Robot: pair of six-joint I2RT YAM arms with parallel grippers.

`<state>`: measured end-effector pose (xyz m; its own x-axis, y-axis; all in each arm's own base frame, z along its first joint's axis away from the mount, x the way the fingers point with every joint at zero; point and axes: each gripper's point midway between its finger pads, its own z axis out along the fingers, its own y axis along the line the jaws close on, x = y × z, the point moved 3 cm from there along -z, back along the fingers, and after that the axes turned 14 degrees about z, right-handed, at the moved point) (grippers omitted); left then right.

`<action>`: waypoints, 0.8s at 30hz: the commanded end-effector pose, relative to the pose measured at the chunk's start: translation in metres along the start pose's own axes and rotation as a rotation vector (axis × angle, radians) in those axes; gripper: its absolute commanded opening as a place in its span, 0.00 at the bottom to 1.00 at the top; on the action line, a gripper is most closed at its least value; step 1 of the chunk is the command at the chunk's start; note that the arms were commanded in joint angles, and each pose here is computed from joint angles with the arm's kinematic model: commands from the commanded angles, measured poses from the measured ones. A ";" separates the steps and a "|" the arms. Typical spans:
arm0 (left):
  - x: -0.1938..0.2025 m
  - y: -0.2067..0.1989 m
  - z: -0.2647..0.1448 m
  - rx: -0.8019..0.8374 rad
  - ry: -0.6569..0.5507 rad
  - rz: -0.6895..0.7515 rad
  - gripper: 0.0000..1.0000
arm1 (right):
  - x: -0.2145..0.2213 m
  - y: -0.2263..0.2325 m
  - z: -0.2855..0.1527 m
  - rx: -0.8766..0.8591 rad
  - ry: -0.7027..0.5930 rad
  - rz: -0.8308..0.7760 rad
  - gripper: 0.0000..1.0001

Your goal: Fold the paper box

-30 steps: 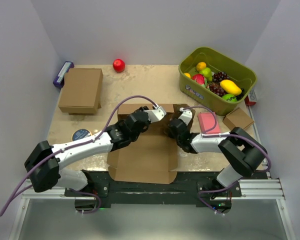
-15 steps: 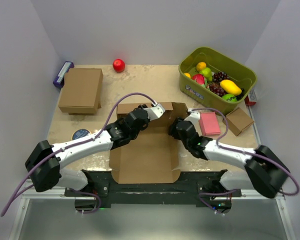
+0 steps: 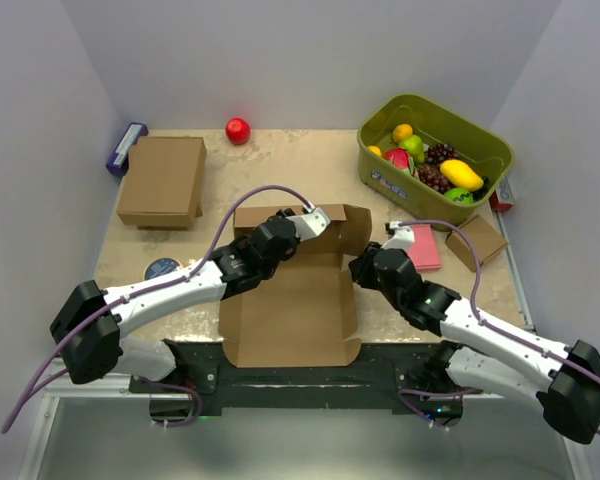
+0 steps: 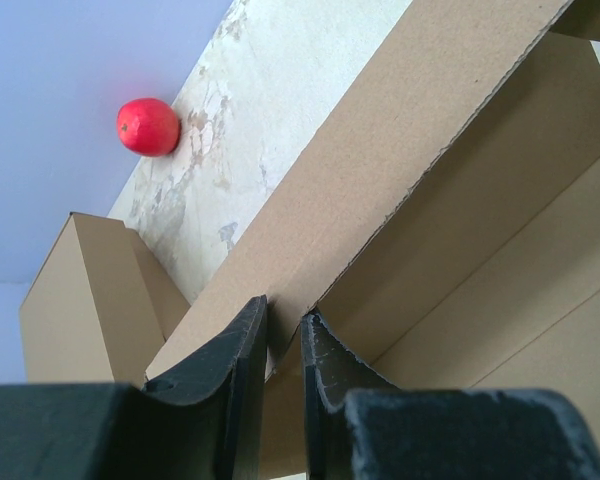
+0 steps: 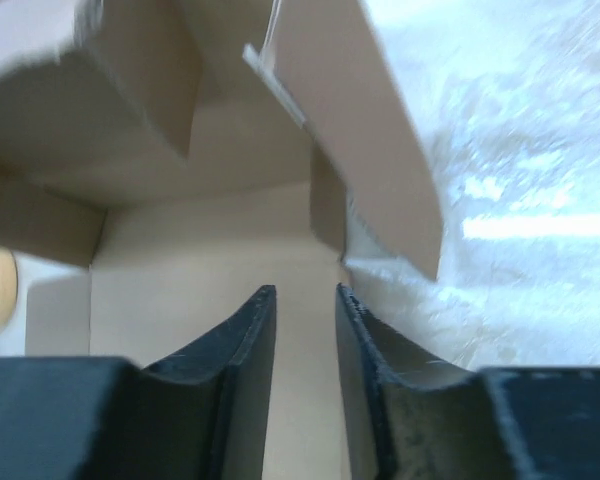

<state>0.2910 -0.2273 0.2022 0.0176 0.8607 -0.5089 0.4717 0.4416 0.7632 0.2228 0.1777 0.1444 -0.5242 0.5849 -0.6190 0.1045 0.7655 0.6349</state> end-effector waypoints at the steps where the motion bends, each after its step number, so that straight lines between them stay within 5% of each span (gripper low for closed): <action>1: 0.013 -0.022 0.003 0.087 0.051 -0.017 0.00 | 0.030 0.018 -0.012 -0.077 0.130 -0.043 0.27; 9: 0.014 -0.022 0.003 0.087 0.054 -0.019 0.00 | 0.063 -0.010 -0.004 0.079 0.235 -0.091 0.08; 24: 0.011 -0.018 -0.001 0.084 0.039 -0.034 0.00 | 0.097 -0.099 -0.003 0.426 0.273 -0.110 0.05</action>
<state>0.2912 -0.2274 0.2015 0.0166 0.8613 -0.5078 0.4723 0.4408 0.7633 0.1671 0.1777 0.0460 -0.7526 0.4390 -0.4908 0.2566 0.8819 0.3955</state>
